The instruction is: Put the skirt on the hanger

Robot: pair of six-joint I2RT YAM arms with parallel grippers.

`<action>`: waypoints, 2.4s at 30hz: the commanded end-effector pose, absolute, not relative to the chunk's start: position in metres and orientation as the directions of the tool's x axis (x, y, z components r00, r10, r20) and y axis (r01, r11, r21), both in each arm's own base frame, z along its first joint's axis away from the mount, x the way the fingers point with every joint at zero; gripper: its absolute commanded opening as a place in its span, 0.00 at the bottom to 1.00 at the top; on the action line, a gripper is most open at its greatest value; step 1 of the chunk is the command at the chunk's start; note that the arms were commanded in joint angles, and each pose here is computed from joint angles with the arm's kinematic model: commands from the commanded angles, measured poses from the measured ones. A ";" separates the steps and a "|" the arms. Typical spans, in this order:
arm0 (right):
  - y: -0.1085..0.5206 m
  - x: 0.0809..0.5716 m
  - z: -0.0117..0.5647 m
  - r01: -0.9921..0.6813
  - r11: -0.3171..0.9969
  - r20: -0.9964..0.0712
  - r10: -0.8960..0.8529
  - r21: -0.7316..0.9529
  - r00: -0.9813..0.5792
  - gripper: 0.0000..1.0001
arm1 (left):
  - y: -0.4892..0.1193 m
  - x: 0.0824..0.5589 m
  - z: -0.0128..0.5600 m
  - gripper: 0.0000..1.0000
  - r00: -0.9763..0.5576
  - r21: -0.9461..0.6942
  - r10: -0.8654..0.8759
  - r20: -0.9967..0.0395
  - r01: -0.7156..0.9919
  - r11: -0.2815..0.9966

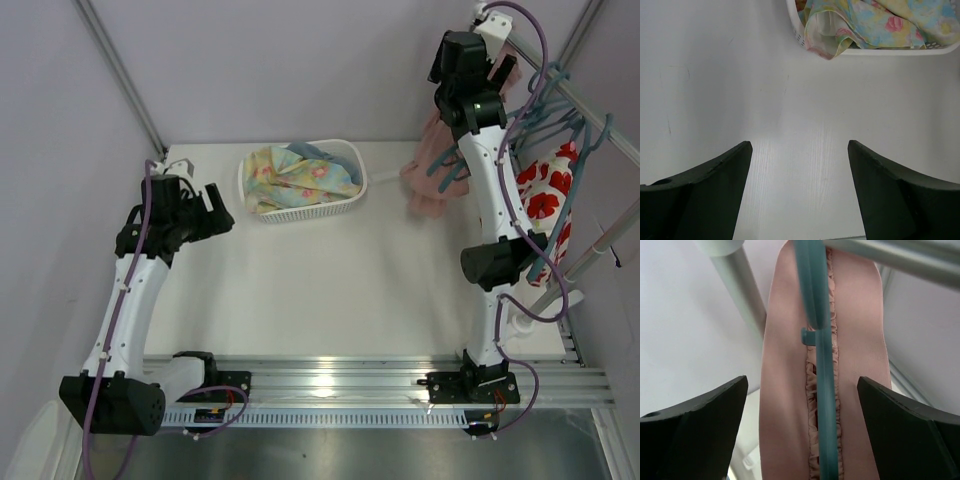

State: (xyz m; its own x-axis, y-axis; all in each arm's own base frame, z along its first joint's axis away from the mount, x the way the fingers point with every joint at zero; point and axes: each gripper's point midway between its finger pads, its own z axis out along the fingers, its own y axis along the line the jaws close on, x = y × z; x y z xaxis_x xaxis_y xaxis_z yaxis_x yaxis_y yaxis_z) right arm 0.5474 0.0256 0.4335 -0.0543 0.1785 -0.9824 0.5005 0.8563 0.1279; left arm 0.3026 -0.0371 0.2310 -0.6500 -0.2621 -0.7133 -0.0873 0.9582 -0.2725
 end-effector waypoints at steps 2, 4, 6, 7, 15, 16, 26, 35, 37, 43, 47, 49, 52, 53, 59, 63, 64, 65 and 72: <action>0.037 0.507 0.486 0.394 0.897 -0.976 0.219 0.201 -0.002 0.99 | -0.045 0.307 0.241 0.83 -0.618 -0.286 -0.243 -0.747 -0.031 0.958; 0.053 0.496 0.498 0.332 0.923 -0.978 0.208 0.196 0.001 0.99 | -0.045 0.305 0.242 0.83 -0.615 -0.283 -0.239 -0.751 -0.027 0.959; 0.064 0.478 0.519 0.282 0.938 -0.979 0.202 0.203 0.030 0.99 | -0.045 0.303 0.246 0.83 -0.609 -0.279 -0.229 -0.760 -0.013 0.960; 0.078 0.471 0.524 0.251 0.948 -0.981 0.194 0.195 0.030 0.99 | -0.045 0.302 0.246 0.84 -0.608 -0.277 -0.225 -0.762 -0.009 0.961; 0.121 0.426 0.553 0.036 0.985 -0.985 0.167 0.169 0.041 0.99 | -0.051 0.297 0.263 0.84 -0.596 -0.276 -0.193 -0.779 0.051 0.960; 0.128 0.421 0.561 -0.003 0.984 -0.983 0.175 0.176 0.060 0.99 | -0.052 0.294 0.265 0.84 -0.590 -0.281 -0.194 -0.784 0.057 0.958; 0.205 0.317 0.581 -0.372 0.920 -0.988 0.149 0.121 0.046 0.99 | -0.079 0.266 0.303 0.85 -0.538 -0.323 -0.174 -0.825 0.196 0.926; 0.118 0.255 0.543 -0.135 0.936 -0.945 0.320 0.325 -0.063 0.99 | -0.128 0.230 0.348 0.86 -0.461 -0.331 -0.134 -0.877 0.378 0.865; 0.097 0.245 0.540 -0.074 0.938 -0.940 0.336 0.340 -0.052 0.99 | -0.145 0.223 0.352 0.86 -0.460 -0.327 -0.110 -0.881 0.425 0.844; 0.072 0.228 0.528 0.005 0.941 -0.937 0.337 0.338 -0.089 0.99 | -0.175 0.220 0.347 0.85 -0.460 -0.258 -0.029 -0.888 0.445 0.858; 0.077 0.224 0.513 -0.021 0.947 -0.938 0.313 0.320 -0.149 1.00 | -0.169 0.230 0.319 0.85 -0.518 -0.187 0.031 -0.855 0.362 0.913; 0.089 0.220 0.502 -0.093 0.946 -0.940 0.289 0.310 -0.183 0.99 | -0.164 0.235 0.310 0.85 -0.530 -0.159 0.043 -0.847 0.328 0.931; 0.095 0.213 0.493 -0.144 0.932 -0.934 0.303 0.332 -0.191 0.99 | -0.162 0.240 0.302 0.86 -0.528 -0.148 0.038 -0.849 0.305 0.941; 0.095 0.211 0.491 -0.154 0.929 -0.933 0.307 0.337 -0.190 0.99 | -0.163 0.240 0.298 0.86 -0.530 -0.148 0.038 -0.847 0.304 0.941; 0.096 0.200 0.475 -0.196 0.913 -0.925 0.317 0.358 -0.212 0.99 | -0.165 0.239 0.311 0.99 -0.457 -0.235 -0.073 -0.886 0.307 0.922; 0.123 0.187 0.456 -0.367 0.858 -0.928 0.285 0.358 -0.240 0.99 | -0.159 0.235 0.304 0.99 -0.442 -0.266 -0.119 -0.889 0.286 0.921; 0.132 0.184 0.450 -0.409 0.837 -0.927 0.281 0.364 -0.249 0.99 | -0.157 0.234 0.303 0.99 -0.443 -0.274 -0.132 -0.887 0.275 0.922; 0.143 0.176 0.446 -0.474 0.797 -0.923 0.273 0.374 -0.270 0.99 | -0.155 0.235 0.299 0.99 -0.451 -0.272 -0.132 -0.883 0.260 0.926; 0.188 0.163 0.400 -0.624 0.659 -0.903 0.237 0.420 -0.357 0.99 | -0.143 0.254 0.263 0.99 -0.567 -0.326 -0.184 -0.803 0.159 0.932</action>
State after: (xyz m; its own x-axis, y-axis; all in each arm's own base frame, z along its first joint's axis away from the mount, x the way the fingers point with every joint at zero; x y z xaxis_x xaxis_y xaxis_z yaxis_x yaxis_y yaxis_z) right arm 0.1750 0.1538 0.3901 -0.3545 0.2238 -0.9079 -0.4747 0.7935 0.3809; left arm 0.2430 -0.1425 0.2726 -0.5348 -0.1256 -0.8356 0.1965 0.9433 -0.2676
